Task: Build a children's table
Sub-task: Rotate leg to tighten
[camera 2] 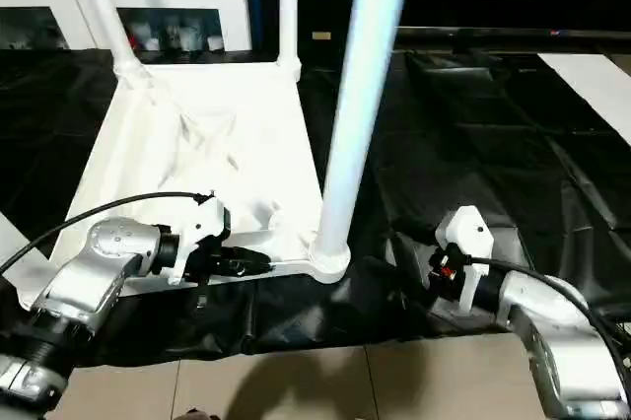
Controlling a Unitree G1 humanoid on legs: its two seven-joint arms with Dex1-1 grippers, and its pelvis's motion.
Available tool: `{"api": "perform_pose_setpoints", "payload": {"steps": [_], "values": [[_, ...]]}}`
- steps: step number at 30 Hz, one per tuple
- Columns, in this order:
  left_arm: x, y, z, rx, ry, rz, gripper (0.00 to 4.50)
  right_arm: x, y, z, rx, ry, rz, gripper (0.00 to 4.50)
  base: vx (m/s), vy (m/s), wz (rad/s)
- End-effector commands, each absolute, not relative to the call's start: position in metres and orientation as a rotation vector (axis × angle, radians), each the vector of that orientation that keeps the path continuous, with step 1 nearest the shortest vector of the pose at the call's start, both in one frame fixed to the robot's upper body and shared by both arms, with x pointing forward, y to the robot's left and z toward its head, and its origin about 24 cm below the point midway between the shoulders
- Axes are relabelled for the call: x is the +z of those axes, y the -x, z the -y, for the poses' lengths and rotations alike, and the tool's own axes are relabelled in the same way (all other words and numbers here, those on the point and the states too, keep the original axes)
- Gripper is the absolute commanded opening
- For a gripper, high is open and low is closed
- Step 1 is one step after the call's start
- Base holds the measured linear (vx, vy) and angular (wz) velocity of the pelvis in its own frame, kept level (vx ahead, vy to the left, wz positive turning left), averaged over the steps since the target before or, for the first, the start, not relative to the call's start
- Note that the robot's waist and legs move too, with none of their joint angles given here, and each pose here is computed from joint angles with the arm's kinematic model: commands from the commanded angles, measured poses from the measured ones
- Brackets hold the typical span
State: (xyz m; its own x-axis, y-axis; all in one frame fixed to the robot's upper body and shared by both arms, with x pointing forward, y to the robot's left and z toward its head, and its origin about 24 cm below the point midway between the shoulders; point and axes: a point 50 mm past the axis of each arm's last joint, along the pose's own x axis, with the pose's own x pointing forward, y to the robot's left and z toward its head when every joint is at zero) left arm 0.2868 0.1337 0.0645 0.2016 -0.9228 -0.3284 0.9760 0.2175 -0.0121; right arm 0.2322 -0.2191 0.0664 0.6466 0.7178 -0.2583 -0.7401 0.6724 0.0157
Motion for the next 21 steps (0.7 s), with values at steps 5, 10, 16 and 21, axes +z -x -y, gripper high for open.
{"api": "perform_pose_setpoints", "payload": {"steps": [5,10,16,21], "values": [[0.084,-0.289,-0.144,-1.049,-0.077,-0.104,1.06,0.066,-0.225,0.219,0.681,0.057,-0.267,4.09,0.000,0.000,0.00],[0.072,-0.285,-0.174,-0.448,0.018,-0.033,1.35,0.056,-0.228,0.203,0.472,0.015,-0.246,4.46,0.000,0.000,0.00],[0.061,-0.265,-0.180,-0.276,0.040,-0.006,1.35,0.046,-0.233,0.180,0.433,-0.006,-0.253,4.46,0.000,0.000,0.00],[0.058,-0.261,-0.170,-0.248,0.038,-0.025,1.35,0.044,-0.236,0.172,0.442,-0.008,-0.260,4.46,0.000,0.000,0.00]]}}
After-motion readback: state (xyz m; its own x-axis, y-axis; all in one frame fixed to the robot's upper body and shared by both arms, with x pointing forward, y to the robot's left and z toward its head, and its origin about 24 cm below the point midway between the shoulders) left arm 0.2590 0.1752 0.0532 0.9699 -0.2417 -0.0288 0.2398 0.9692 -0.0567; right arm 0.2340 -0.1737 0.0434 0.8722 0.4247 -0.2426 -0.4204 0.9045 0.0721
